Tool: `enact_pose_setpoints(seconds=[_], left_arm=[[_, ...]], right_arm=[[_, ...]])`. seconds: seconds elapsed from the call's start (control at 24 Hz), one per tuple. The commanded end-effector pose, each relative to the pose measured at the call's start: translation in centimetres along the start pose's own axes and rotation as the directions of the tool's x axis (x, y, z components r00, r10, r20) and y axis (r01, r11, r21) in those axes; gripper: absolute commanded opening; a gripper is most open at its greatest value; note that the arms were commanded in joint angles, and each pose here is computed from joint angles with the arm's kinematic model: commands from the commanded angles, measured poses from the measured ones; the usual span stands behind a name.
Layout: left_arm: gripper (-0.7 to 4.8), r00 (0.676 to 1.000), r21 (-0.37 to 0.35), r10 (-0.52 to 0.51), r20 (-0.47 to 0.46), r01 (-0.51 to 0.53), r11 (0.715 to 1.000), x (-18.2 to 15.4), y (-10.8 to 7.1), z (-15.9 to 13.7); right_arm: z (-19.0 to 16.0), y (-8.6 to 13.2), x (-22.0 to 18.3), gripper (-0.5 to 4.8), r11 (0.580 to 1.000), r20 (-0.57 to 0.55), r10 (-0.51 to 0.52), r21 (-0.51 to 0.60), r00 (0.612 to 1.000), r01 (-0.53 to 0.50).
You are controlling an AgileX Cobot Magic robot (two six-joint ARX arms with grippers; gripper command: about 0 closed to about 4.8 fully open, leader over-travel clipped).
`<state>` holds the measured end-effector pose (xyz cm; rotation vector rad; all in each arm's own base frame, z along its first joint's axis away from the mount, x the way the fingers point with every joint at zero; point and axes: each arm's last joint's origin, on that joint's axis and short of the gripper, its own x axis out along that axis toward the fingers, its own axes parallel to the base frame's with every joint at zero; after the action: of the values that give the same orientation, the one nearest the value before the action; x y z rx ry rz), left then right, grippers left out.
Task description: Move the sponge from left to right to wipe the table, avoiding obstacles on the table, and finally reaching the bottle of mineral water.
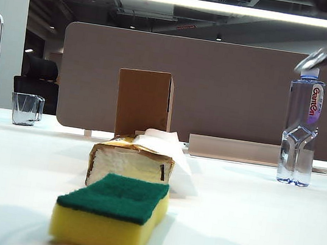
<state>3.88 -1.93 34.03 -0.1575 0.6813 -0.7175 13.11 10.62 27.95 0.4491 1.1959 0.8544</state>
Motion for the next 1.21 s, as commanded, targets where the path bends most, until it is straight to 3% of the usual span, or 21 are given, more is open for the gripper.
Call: enact_pose_setpoints(seconds=[0.04,1.21], left_arm=[[2.5,1.0,0.01,-0.02,-0.008,0.02,1.0,-0.1,-0.1,-0.1],[2.5,0.997,0.022,-0.077,0.009,0.077,0.997,-0.4,-0.7,-0.5]], right_arm=[[0.7,-0.3,1.5,3.73,1.0,-0.023,-0.028,0.005,0.999,0.028],[3.8,-3.4,13.4,3.73,0.993,-0.161,-0.108,0.031,0.981,0.115]])
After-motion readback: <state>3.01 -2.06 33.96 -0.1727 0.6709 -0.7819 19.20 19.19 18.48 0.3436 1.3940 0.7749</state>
